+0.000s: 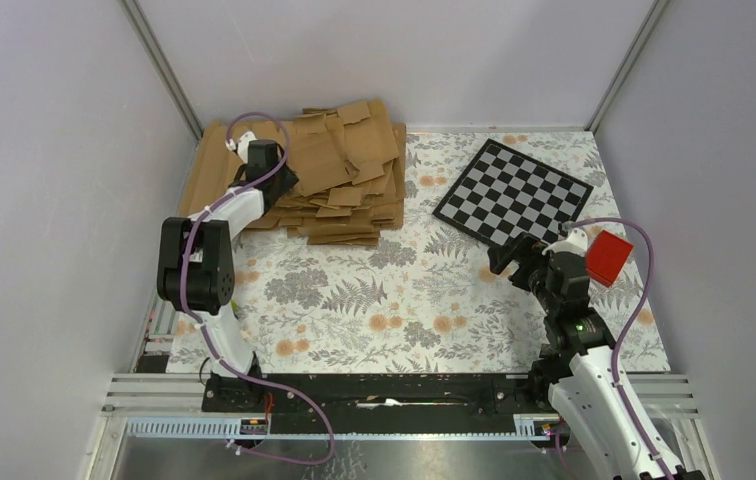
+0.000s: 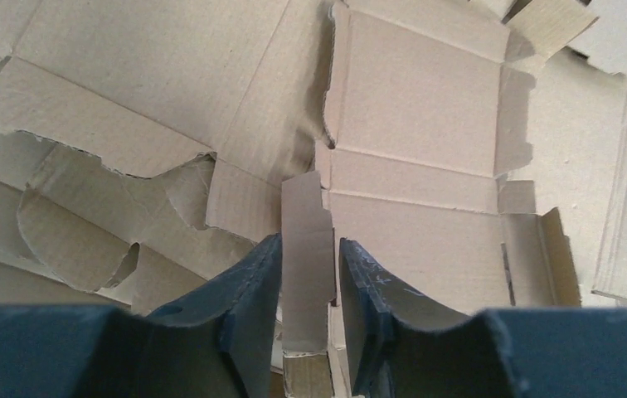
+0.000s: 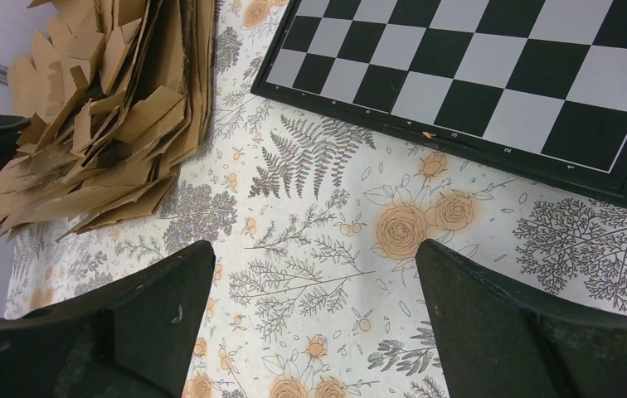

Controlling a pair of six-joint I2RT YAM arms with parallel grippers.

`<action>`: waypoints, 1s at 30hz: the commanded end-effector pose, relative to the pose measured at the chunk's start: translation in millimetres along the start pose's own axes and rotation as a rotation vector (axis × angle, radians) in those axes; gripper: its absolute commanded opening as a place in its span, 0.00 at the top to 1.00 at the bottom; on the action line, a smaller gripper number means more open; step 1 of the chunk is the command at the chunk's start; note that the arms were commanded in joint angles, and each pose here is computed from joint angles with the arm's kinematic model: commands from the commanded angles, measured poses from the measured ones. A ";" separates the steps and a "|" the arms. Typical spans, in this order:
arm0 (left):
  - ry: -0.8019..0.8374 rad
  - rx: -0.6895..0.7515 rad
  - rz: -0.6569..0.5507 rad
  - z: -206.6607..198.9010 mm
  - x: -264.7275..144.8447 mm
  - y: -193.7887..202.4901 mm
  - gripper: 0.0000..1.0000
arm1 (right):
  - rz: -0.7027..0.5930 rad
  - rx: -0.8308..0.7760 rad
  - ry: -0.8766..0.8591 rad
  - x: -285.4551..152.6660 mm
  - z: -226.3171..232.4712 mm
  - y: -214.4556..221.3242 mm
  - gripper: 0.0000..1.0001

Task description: Fold the paper box

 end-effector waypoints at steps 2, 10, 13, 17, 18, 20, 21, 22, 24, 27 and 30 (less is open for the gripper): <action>-0.041 0.035 -0.020 -3.8 4.5 -8.3 0.54 | -0.061 -0.013 -0.005 -1.9 5.5 -21.7 0.01; -0.049 0.076 -0.004 -8.1 3.0 -6.8 0.95 | -0.063 -0.007 -0.013 -3.1 7.0 -22.3 0.01; -0.039 0.090 -0.033 -17.0 -11.9 -11.1 1.00 | -0.064 -0.001 -0.031 -4.3 10.9 -24.5 0.01; 0.036 0.065 -0.069 -38.6 -46.6 -11.5 1.00 | -0.070 0.020 -0.041 -5.3 13.7 -27.4 0.01; 0.058 0.058 -0.073 -41.6 -55.1 -7.8 1.00 | -0.071 0.026 -0.041 -5.4 14.3 -28.3 0.01; 0.107 0.036 -0.088 -50.7 -73.6 -4.8 1.00 | -0.061 0.039 -0.068 -6.2 19.7 -28.2 0.01; 0.134 0.022 -0.096 -56.0 -84.8 -4.7 1.00 | -0.058 0.046 -0.076 -6.4 21.4 -28.2 0.01; 0.159 0.006 -0.097 -58.3 -93.9 -2.4 1.00 | -0.054 0.055 -0.085 -6.7 23.3 -28.1 0.01; 0.238 -0.029 -0.090 -67.1 -115.5 0.4 1.00 | -0.049 0.069 -0.115 -8.1 29.1 -28.8 0.01; 0.409 -0.074 -0.009 -83.5 -149.2 17.3 1.00 | -0.041 0.091 -0.171 -11.3 39.7 -30.3 0.01; 0.515 -0.082 0.089 -89.5 -180.4 47.9 1.00 | -0.011 0.087 -0.288 -15.4 59.2 -28.6 0.01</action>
Point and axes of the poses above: each gripper's point midway between its finger pads, its own x axis out along the fingers, its own z axis along the line the jaws close on, y = z × x, the point moved 1 cm from there along -x, back along the fingers, and after that the axes turned 15 degrees about -x, right-handed, at the moved point
